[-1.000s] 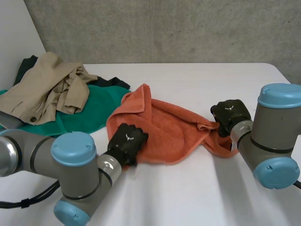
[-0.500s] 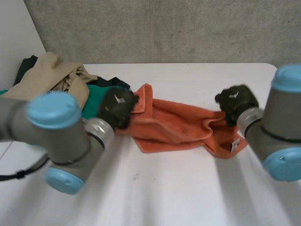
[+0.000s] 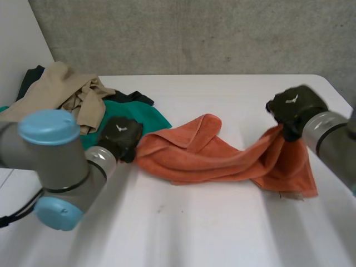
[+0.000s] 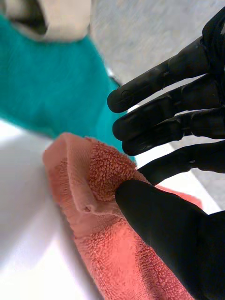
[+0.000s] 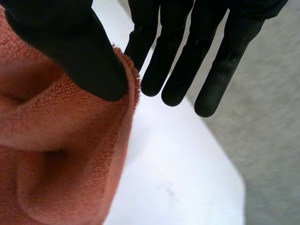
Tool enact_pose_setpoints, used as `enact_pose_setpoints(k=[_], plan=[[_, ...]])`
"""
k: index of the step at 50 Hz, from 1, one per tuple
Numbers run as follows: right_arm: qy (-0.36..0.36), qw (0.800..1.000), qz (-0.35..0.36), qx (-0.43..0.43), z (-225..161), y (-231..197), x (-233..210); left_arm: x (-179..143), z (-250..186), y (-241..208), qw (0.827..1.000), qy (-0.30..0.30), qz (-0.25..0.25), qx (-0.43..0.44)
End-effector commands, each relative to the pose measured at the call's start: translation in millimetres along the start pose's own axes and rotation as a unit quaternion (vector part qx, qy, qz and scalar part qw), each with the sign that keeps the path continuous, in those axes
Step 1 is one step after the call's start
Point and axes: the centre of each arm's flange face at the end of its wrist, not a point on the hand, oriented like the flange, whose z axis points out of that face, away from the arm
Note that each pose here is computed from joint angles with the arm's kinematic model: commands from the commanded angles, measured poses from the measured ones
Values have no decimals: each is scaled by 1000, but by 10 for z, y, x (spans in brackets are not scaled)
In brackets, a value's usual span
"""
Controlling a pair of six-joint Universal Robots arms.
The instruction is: Fold the laundry.
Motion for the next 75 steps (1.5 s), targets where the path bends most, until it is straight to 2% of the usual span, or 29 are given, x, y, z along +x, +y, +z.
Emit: enact_pose_setpoints(k=[1,4,6,7,8,9,10,12,13,14,17,18,20,21,23,24,26,27,29,31,33,38,44,47,56,60,65,70,75], plan=[[14,1000,4,16,419,26,-41,59,411,-48,999,-1,10,30],[58,996,7,66,577,-149,106,-136,601,-501,994,-33,15,107],[136,981,14,139,642,-462,387,-287,665,-822,985,-58,17,163],[168,971,18,167,646,-583,502,-428,686,-1176,970,-84,18,229],[192,963,23,189,637,-675,589,-501,687,-1349,959,-99,20,265],[244,940,33,237,591,-871,773,-566,674,-1519,947,-113,20,300],[269,926,38,263,545,-975,858,-713,624,-1822,918,-143,20,369],[304,899,49,311,433,-1148,999,-910,484,-2135,882,-180,23,436],[328,874,56,353,301,-1296,1099,-954,431,-2217,872,-188,24,452],[335,866,57,367,235,-1349,1129,-1084,270,-2433,845,-209,26,492],[331,862,52,380,102,-1414,1136,-1162,125,-2561,832,-220,27,509],[325,865,50,378,84,-1414,1125,-1159,114,-2559,834,-218,28,506],[297,884,45,360,105,-1341,1033,-1111,155,-2434,851,-208,27,482],[287,891,44,349,121,-1299,1005,-1048,202,-2305,864,-198,25,462],[266,907,41,324,149,-1211,936,-986,242,-2155,879,-188,24,438],[243,924,38,294,172,-1107,850,-954,252,-2090,885,-183,24,427],[217,940,35,261,193,-990,756,-897,250,-1906,901,-173,22,396],[191,955,34,226,205,-856,657,-866,258,-1822,908,-168,21,383],[163,967,34,191,225,-708,551,-748,286,-1525,929,-150,20,339],[122,982,36,140,233,-470,388,-670,299,-1320,941,-138,18,308],[93,989,38,106,246,-296,247,-543,295,-1012,958,-120,16,262],[18,998,46,32,357,164,-172,-360,234,-522,977,-92,12,190],[-25,998,51,-9,483,476,-396,-268,118,-300,985,-78,10,155],[-38,997,60,-18,544,567,-404,-320,18,-433,981,-87,10,171],[-16,993,111,-39,613,669,41,-378,-204,-661,975,-96,12,200],[-2,986,151,-64,485,670,436,-369,-246,-644,976,-95,11,197],[-14,980,172,-95,442,805,538,-360,-251,-622,977,-93,10,193],[-35,973,190,-125,450,1032,428,-379,-242,-653,976,-96,11,198],[-31,977,186,-104,504,1176,432,-420,-230,-756,972,-101,12,212]])
